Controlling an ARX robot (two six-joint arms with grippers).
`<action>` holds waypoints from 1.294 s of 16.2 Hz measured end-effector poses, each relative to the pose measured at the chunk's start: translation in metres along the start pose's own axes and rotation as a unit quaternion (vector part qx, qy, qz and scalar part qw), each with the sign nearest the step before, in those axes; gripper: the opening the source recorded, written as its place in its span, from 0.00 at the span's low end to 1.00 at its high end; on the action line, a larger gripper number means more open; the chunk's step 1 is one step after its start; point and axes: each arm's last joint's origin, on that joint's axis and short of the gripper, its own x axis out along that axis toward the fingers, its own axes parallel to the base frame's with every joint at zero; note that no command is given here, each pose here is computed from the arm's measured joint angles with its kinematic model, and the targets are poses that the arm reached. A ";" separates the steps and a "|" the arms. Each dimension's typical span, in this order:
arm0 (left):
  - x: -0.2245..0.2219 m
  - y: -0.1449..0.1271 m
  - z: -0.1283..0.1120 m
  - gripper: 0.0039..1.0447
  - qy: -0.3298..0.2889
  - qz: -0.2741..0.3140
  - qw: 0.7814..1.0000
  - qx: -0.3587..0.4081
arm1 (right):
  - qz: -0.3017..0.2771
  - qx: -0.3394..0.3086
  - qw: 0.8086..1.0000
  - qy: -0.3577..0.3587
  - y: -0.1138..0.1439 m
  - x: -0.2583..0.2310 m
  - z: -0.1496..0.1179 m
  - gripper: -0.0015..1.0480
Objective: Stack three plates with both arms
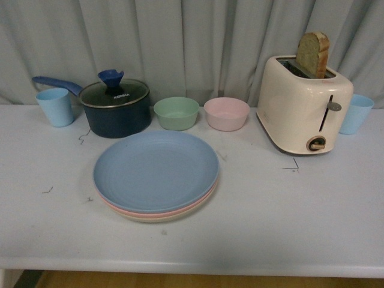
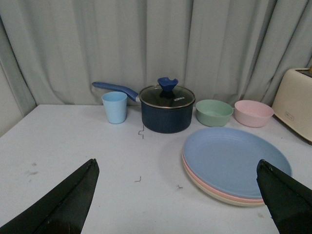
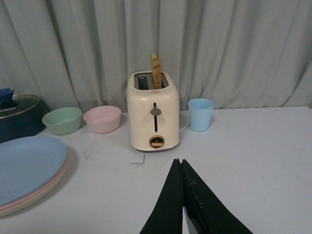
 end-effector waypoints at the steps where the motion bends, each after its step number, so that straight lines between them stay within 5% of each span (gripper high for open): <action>1: 0.000 0.000 0.000 0.94 0.000 0.000 1.000 0.000 | 0.000 0.000 1.000 0.000 0.000 0.000 0.000 0.02; 13: 0.000 0.000 0.000 0.94 0.000 0.000 1.000 0.000 | 0.000 0.000 1.000 0.005 0.000 -0.015 -0.004 0.02; 18: 0.000 0.000 0.000 0.94 0.000 0.000 1.000 0.000 | 0.000 -0.001 1.000 0.005 0.000 -0.015 -0.004 0.62; 21: 0.000 0.000 0.000 0.94 0.000 0.000 1.000 0.000 | 0.000 -0.001 1.000 0.005 0.000 -0.015 -0.004 0.77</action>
